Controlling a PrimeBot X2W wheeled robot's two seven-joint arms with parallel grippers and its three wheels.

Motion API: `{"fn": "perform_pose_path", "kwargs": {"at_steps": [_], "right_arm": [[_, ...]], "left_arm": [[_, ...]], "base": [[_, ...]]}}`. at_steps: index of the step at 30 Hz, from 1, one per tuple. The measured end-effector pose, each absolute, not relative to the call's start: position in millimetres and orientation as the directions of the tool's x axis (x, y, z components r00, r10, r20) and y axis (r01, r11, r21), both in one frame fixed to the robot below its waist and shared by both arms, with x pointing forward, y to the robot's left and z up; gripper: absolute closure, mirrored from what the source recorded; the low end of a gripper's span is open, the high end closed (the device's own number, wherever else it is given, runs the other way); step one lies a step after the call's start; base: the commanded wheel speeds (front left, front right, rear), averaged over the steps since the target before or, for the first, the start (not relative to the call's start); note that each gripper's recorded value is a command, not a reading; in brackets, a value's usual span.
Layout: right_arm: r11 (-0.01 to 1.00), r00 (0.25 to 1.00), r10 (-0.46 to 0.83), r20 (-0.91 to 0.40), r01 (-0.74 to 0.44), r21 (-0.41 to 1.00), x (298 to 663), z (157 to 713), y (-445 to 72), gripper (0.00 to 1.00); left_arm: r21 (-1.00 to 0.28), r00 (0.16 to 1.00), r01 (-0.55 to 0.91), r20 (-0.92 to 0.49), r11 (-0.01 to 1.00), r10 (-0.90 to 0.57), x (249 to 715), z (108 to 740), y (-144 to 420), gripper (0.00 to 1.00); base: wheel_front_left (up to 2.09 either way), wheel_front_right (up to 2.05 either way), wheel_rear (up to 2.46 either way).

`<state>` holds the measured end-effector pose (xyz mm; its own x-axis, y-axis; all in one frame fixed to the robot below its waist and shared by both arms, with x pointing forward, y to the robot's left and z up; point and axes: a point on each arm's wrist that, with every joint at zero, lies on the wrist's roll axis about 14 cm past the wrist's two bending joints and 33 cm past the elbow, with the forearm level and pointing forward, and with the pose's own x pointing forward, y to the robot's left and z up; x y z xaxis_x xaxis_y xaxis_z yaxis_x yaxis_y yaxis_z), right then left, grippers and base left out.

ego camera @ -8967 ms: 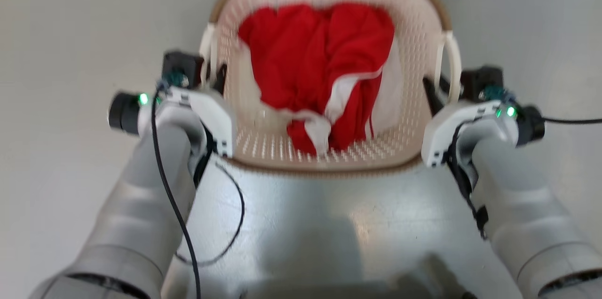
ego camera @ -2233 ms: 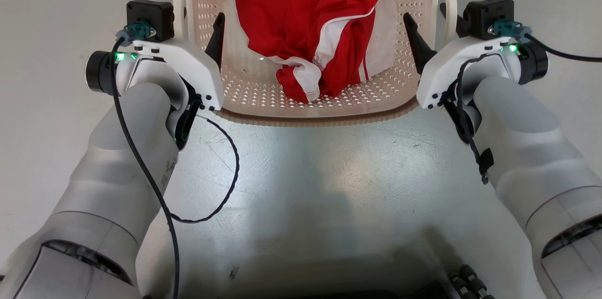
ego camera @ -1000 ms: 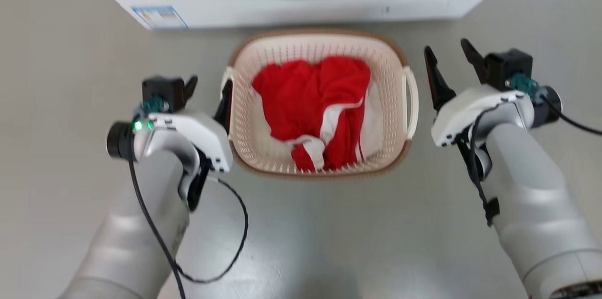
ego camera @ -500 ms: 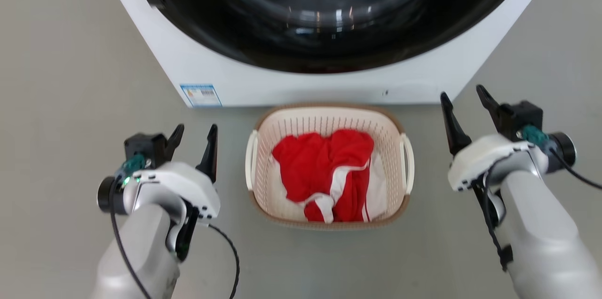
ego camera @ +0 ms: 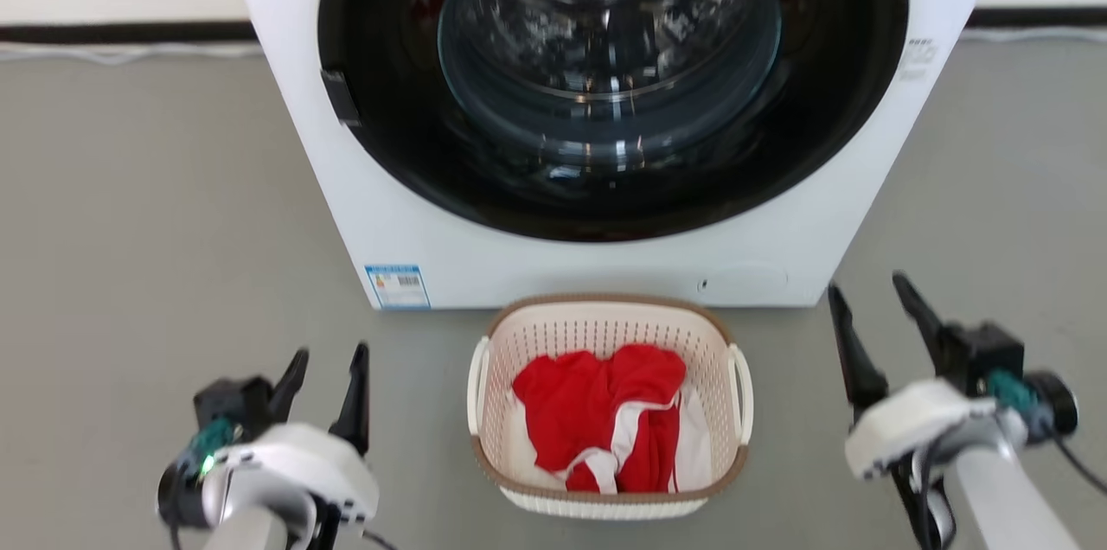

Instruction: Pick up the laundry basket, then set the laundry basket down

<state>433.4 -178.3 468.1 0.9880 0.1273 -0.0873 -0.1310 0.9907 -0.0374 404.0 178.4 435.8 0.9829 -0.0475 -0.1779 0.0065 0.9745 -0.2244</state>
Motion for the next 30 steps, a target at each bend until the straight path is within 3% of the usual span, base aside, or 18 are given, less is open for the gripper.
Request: {"fn": "perform_pose_path", "kwargs": {"at_steps": [7,18,19,26,30], "right_arm": [[0.996,0.996,0.089,-0.017,-0.089,-0.001,395,484,-186,0.00],[1.000,0.999,0.029,-0.039,-0.029,0.000,355,473,-204,0.00],[1.000,0.998,0.027,-0.048,-0.027,0.002,354,469,-205,1.00],[0.999,0.984,0.026,-0.176,-0.018,0.047,332,430,-197,1.00],[0.997,0.984,0.017,-0.178,-0.004,0.075,332,429,-198,1.00]], "left_arm": [[-0.229,0.987,-0.011,-0.159,0.973,-0.026,374,439,184,0.00],[-0.234,0.994,-0.049,-0.109,0.971,0.024,355,451,196,0.00],[-0.235,0.993,-0.055,-0.112,0.970,0.029,353,450,197,1.00],[-0.252,0.966,-0.099,-0.255,0.963,0.033,323,406,191,1.00],[-0.280,0.964,-0.116,-0.261,0.953,0.040,323,405,192,1.00]], "base": [[0.00,0.00,0.00],[0.00,0.00,0.00],[0.00,0.00,0.00],[0.00,0.00,0.00],[0.00,0.00,0.00]]}}
